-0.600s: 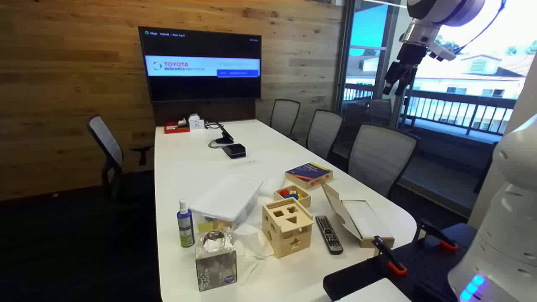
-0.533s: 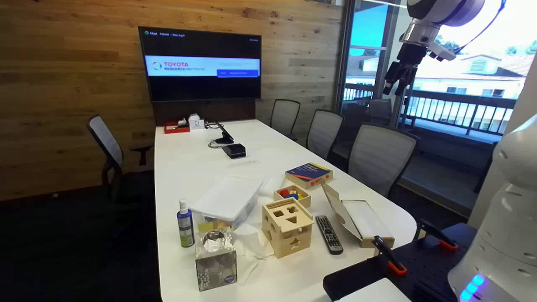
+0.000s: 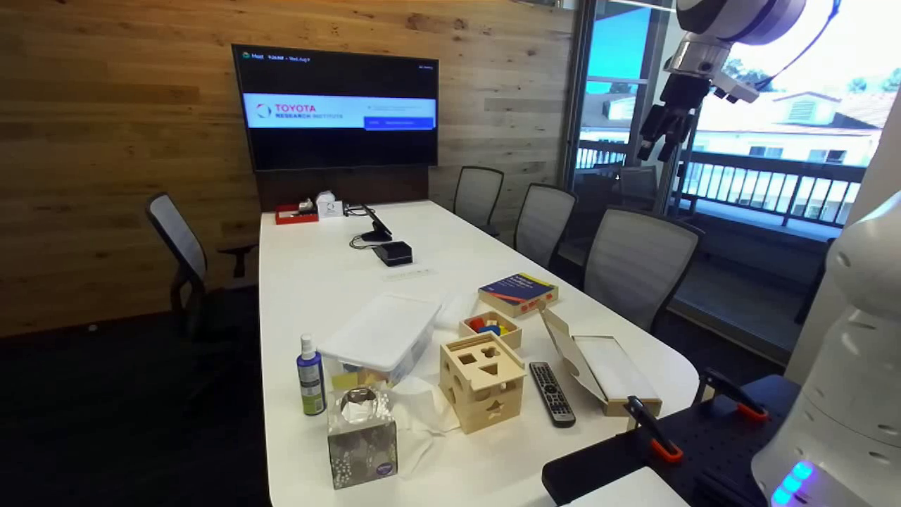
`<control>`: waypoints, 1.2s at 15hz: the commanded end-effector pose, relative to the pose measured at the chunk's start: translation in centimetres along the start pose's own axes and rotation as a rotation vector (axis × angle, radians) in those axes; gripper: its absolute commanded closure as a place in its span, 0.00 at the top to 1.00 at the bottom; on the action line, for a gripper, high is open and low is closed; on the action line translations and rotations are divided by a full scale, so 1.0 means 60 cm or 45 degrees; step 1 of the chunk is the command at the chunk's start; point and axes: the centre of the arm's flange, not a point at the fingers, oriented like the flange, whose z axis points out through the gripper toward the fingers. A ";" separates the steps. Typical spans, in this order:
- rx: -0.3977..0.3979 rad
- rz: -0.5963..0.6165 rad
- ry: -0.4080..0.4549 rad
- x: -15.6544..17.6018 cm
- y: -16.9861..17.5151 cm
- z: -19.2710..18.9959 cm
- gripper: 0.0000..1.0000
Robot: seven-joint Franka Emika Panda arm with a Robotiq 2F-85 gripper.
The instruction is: Slide the lid to the left to open the box
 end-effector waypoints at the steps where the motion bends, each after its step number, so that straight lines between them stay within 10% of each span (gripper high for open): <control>1: -0.023 0.026 -0.049 0.049 -0.075 0.029 1.00; 11: -0.135 0.031 -0.160 0.209 -0.431 0.246 1.00; 18: -0.155 0.008 -0.120 0.215 -0.524 0.427 1.00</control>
